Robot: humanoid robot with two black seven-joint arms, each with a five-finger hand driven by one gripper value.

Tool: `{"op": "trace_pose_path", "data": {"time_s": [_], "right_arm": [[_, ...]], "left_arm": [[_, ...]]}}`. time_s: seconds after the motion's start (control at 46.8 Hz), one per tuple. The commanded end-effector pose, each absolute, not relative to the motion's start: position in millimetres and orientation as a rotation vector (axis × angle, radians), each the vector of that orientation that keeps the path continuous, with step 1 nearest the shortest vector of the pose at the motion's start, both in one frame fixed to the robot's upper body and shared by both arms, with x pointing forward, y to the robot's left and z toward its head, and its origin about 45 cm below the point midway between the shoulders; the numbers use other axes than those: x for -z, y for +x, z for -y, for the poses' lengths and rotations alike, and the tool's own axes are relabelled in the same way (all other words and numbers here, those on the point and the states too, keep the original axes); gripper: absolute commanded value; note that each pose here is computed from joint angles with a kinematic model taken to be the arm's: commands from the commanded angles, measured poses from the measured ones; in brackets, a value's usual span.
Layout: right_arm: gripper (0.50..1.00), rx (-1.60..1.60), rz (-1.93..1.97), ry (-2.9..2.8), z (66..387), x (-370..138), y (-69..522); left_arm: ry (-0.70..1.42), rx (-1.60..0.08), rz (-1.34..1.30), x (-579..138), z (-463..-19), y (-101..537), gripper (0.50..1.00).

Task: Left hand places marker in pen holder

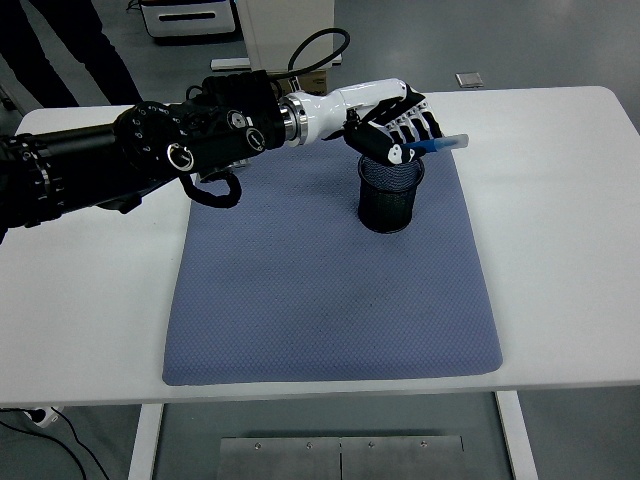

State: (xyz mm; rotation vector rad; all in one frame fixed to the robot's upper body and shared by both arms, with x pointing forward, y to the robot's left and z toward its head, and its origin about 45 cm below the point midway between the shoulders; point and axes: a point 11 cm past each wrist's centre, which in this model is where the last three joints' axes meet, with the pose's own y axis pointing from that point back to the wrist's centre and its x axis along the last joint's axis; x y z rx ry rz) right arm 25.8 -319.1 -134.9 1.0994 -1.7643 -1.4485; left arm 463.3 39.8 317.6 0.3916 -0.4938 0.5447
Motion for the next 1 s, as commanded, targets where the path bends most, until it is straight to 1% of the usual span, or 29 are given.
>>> {"op": "trace_pose_path", "data": {"time_s": [0.0,0.321,0.342,0.385,0.406,0.427,0.449,0.513,0.577,0.62,0.641,0.705,0.791,0.855,0.897,0.919,0.94,0.983], "right_arm": [[1.000,1.449,1.765,1.099,319.1,134.9,25.8],[1.000,1.449,1.765,1.099,319.1,134.9,25.8],[1.000,1.448,1.764,1.100,319.1,134.9,25.7],[1.000,1.448,1.764,1.100,319.1,134.9,25.7],[1.000,1.448,1.764,1.100,319.1,134.9,25.7],[1.000,1.449,1.765,1.099,319.1,134.9,25.8],[1.000,1.449,1.765,1.099,319.1,134.9,25.8],[1.000,1.449,1.765,1.099,319.1,134.9,25.8],[1.000,1.449,1.765,1.099,319.1,134.9,25.8],[1.000,1.448,1.764,1.100,319.1,134.9,25.7],[1.000,1.448,1.764,1.100,319.1,134.9,25.7],[1.000,1.449,1.765,1.099,319.1,134.9,25.8],[1.000,1.448,1.764,1.100,319.1,134.9,25.7],[1.000,1.448,1.764,1.100,319.1,134.9,25.7],[1.000,1.448,1.764,1.100,319.1,134.9,25.7],[1.000,1.448,1.764,1.100,319.1,134.9,25.7],[1.000,1.448,1.764,1.100,319.1,134.9,25.7],[1.000,1.449,1.765,1.099,319.1,134.9,25.8]], "left_arm": [[0.378,-0.569,0.459,-313.6,-41.1,464.8,0.500],[0.360,-0.613,0.411,-306.2,-43.0,466.3,0.505],[0.353,-0.617,0.399,-305.4,-41.3,465.7,0.560],[0.350,-0.622,0.394,-305.6,-41.5,466.0,0.604],[0.350,-0.622,0.394,-305.6,-41.5,466.0,0.604],[0.348,-0.626,0.393,-305.8,-41.7,466.3,0.668],[0.348,-0.626,0.393,-305.8,-41.7,466.3,0.680],[0.348,-0.626,0.393,-305.8,-41.7,466.3,0.689],[0.347,-0.630,0.393,-306.5,-43.0,467.0,0.736],[0.349,-0.631,0.394,-306.4,-43.9,467.3,0.742],[0.350,-0.634,0.393,-306.8,-46.1,468.2,0.754],[0.351,-0.639,0.394,-307.4,-48.3,469.2,0.757],[0.340,-0.666,0.391,-315.3,-60.7,475.6,0.783],[0.314,-0.712,0.379,-326.6,-76.9,483.7,0.818],[0.290,-0.743,0.376,-336.2,-89.1,489.3,0.850],[0.290,-0.744,0.376,-336.2,-89.1,489.3,0.851],[0.252,-0.770,0.362,-347.7,-104.7,494.5,0.891],[0.238,-0.782,0.354,-353.4,-115.0,497.4,0.909]]}}
